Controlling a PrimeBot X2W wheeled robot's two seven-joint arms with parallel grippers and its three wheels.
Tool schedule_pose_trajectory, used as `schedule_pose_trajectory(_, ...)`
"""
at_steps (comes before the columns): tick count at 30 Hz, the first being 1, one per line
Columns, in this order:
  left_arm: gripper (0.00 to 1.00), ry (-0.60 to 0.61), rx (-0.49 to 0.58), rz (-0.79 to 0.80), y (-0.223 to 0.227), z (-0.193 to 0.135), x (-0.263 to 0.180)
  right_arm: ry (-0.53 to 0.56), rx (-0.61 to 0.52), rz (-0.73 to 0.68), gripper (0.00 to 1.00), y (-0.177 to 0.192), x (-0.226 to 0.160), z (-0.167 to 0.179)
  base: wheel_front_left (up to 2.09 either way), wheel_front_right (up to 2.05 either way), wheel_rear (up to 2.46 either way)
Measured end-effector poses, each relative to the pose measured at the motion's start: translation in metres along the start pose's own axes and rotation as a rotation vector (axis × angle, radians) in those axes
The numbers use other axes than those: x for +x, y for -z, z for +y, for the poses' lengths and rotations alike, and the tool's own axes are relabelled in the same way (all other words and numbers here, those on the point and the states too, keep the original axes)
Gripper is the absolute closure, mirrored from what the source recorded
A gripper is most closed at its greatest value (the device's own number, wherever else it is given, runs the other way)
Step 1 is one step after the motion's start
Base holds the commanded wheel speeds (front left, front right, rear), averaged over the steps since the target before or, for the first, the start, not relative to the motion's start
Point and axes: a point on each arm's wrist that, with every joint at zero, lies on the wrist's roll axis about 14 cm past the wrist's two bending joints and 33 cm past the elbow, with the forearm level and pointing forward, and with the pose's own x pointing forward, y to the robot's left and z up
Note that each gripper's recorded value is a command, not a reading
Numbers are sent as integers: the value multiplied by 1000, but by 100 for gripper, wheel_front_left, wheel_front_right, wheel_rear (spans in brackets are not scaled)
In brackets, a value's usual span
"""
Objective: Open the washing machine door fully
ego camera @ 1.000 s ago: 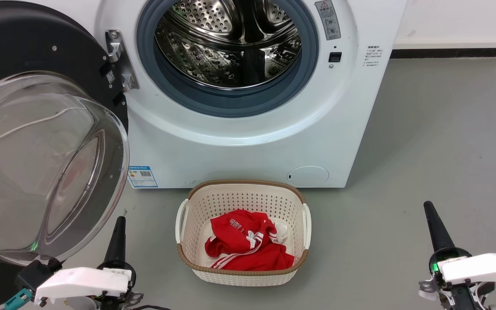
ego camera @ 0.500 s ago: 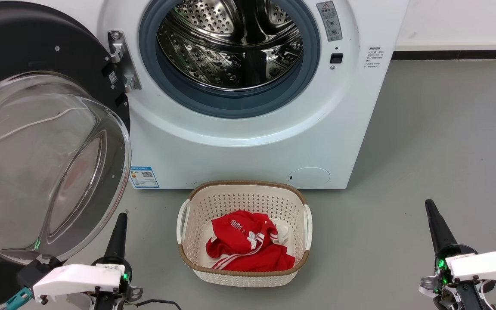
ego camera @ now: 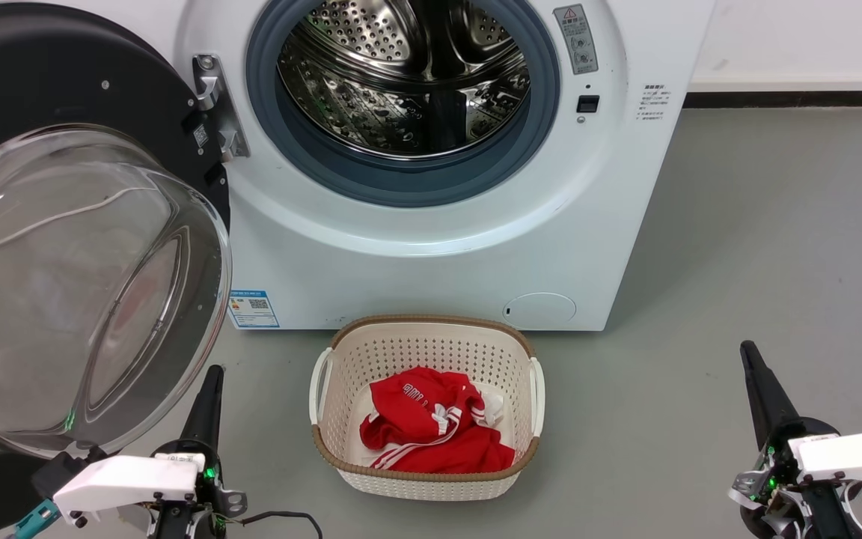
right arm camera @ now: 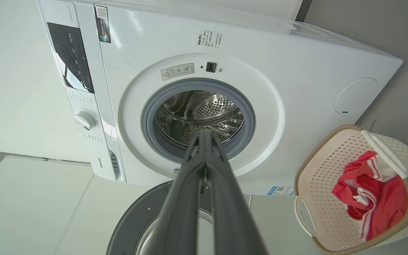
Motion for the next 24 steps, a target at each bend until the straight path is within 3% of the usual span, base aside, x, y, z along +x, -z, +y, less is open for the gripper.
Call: schedule_pose_trajectory(24, 100, 34, -180, 6, -3, -7, 3, -18, 170, 8, 100, -1, 4, 5, 0, 0, 0)
